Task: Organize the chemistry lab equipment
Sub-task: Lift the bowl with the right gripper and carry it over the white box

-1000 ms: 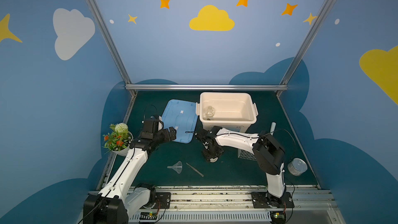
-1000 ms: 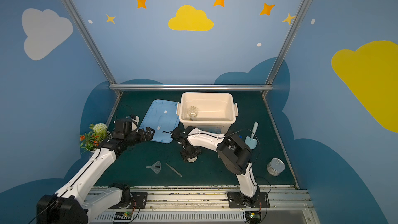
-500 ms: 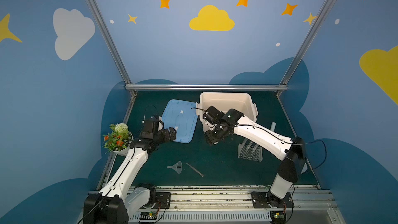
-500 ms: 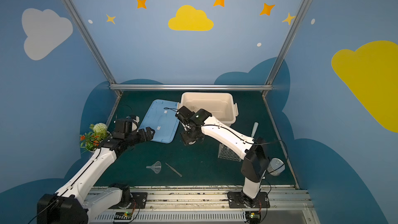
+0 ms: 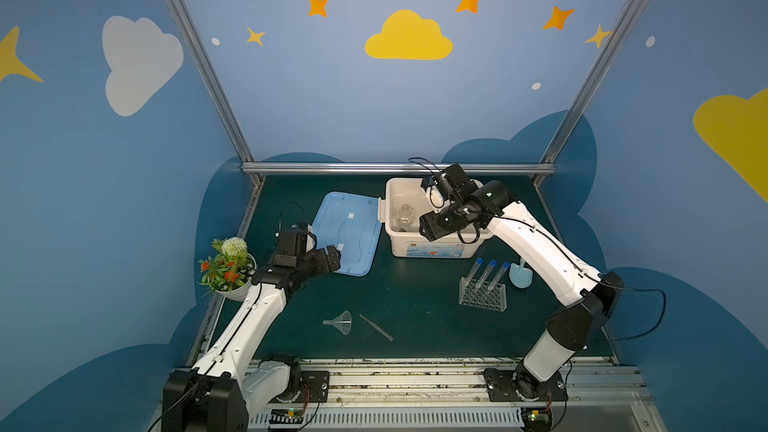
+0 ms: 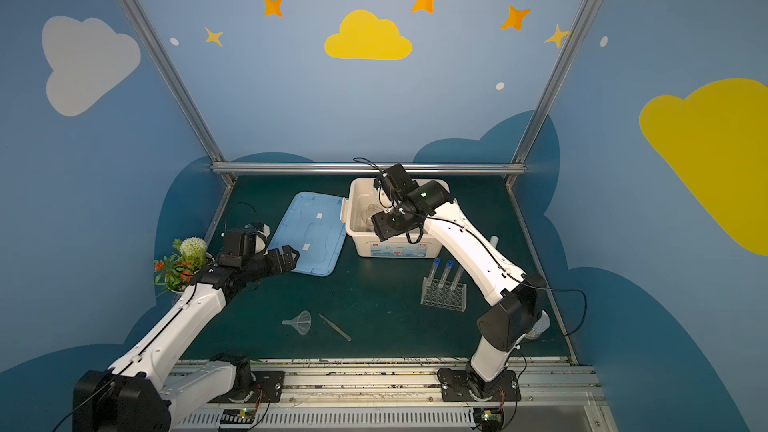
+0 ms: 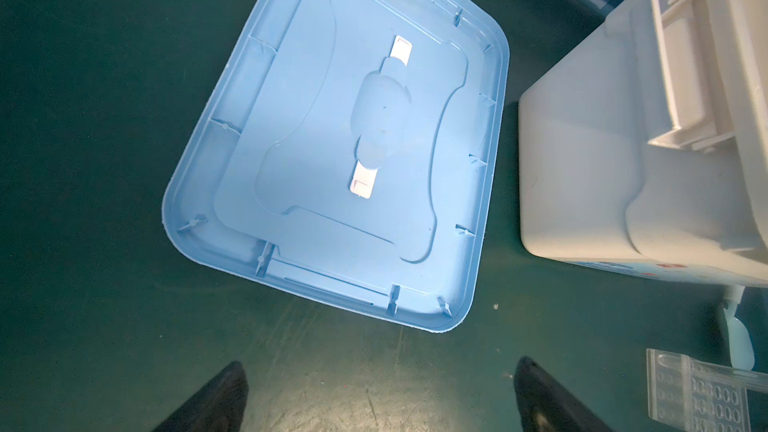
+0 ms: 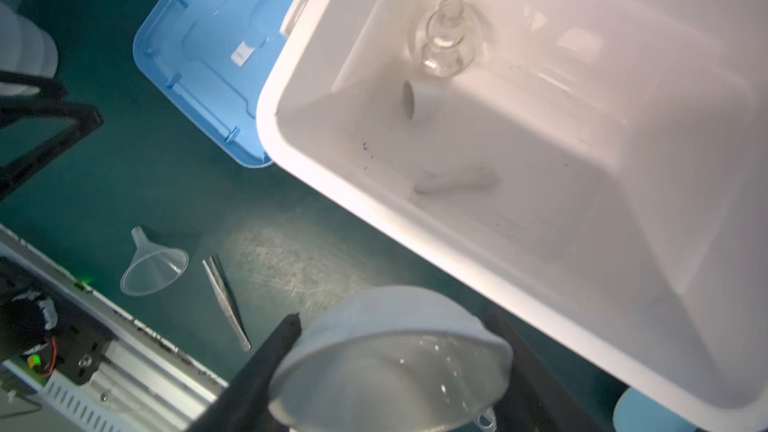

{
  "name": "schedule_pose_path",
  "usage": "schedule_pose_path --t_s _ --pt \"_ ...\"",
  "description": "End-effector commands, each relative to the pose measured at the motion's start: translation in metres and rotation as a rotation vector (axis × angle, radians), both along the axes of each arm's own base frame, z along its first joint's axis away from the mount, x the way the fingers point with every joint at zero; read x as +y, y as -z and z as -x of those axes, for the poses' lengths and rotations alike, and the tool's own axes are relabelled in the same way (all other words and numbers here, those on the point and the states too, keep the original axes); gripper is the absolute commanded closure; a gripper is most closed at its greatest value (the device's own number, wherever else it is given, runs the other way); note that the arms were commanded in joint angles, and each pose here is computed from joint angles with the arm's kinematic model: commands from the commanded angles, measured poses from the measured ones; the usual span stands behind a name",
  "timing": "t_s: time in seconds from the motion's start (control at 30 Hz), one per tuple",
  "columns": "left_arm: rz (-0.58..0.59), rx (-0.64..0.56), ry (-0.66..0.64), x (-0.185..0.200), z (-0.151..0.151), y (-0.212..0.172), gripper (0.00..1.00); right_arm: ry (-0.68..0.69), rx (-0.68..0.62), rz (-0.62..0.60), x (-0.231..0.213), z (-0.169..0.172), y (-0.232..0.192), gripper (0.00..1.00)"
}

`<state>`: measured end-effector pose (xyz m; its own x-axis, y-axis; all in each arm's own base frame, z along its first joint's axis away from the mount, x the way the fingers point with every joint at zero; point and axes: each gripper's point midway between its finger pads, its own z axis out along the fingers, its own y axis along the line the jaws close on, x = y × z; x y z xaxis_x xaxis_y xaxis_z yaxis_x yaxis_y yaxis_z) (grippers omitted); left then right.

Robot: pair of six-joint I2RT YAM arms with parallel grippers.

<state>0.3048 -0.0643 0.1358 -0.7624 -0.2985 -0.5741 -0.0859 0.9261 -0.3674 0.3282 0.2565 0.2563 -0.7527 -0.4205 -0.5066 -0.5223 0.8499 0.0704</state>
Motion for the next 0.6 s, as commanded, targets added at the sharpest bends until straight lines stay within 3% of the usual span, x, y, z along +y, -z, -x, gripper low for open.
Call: schedule_pose_path --t_s 0.0,0.3,0.57 --pt "-0.005 0.016 0.011 -0.001 0.002 0.004 0.0 0.01 -0.024 -0.006 -0.007 -0.032 0.001 0.51" --pt "-0.024 0.016 0.0 0.003 0.004 0.002 0.0 0.098 0.049 0.029 -0.031 -0.105 0.049 0.52" --pt "-0.022 0.028 -0.003 0.003 0.007 0.004 0.0 0.131 0.128 0.002 -0.027 -0.141 0.088 0.52"
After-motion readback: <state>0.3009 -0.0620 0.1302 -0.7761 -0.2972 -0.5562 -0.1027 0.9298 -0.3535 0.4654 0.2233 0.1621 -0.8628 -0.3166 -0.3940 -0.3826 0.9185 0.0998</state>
